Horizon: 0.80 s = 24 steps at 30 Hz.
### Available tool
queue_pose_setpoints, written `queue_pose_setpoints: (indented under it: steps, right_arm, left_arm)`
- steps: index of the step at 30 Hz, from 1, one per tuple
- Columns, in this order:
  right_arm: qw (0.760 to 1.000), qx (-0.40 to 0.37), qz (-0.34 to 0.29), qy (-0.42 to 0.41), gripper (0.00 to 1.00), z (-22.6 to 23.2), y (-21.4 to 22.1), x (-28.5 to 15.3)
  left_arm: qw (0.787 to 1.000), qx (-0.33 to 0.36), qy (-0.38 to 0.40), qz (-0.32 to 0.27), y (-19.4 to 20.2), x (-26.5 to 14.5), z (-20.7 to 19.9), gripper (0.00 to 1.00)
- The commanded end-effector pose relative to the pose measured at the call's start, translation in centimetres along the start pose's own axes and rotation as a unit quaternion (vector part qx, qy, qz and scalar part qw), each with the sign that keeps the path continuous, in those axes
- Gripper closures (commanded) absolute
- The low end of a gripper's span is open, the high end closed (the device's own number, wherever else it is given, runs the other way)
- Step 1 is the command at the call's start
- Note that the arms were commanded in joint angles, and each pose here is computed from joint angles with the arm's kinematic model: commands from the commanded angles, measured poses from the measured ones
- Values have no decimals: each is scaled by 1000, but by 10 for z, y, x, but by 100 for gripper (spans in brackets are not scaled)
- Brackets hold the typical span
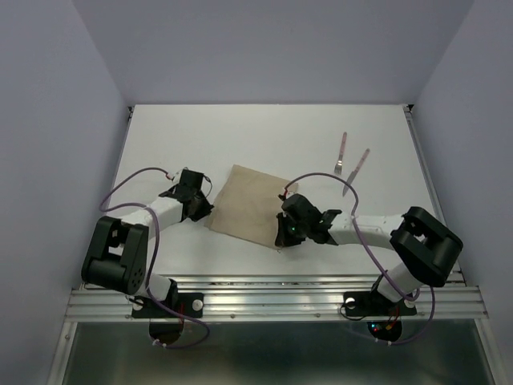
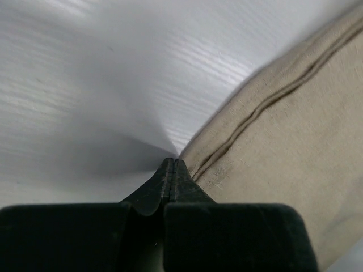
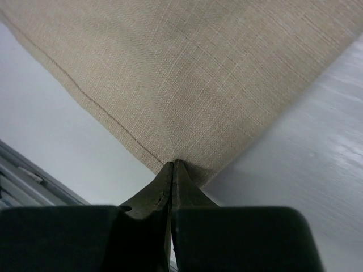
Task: Fold the napkin into a case and place the utensils inside
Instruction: Rotate the lower triangle-folded napkin at the center of the board, then pick up the lower triangle-folded napkin from the center of the board.
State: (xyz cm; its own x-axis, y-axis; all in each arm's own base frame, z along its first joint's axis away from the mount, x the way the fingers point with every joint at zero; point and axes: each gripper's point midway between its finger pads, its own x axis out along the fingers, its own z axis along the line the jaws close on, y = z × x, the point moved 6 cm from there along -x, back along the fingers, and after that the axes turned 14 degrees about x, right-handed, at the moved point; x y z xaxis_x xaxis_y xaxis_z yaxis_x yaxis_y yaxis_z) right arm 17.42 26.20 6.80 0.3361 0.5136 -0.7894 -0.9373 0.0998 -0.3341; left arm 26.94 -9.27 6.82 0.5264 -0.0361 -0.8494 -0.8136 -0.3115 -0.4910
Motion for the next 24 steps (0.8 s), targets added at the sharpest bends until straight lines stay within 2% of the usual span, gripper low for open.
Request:
queue_pose_setpoints:
  steps: [1,6,11,18,24]
  right_arm:
    - [993,-27,-36,107,99,-40,-8,-10]
    - [986,-31,-79,141,99,-53,-38,-24]
    - [981,-26,-122,149,99,-57,-70,-40]
    - [980,-2,-172,97,89,-23,-102,-55]
    - [981,18,-182,57,88,-2,-115,-53]
  left_arm:
    - [998,22,22,58,45,-15,-6,100]
    - [993,39,77,80,75,-32,-39,100]
    - [989,49,110,82,82,-47,-57,100]
    - [995,64,79,12,39,-74,-58,100]
    - [995,55,67,-50,-21,-79,-53,100]
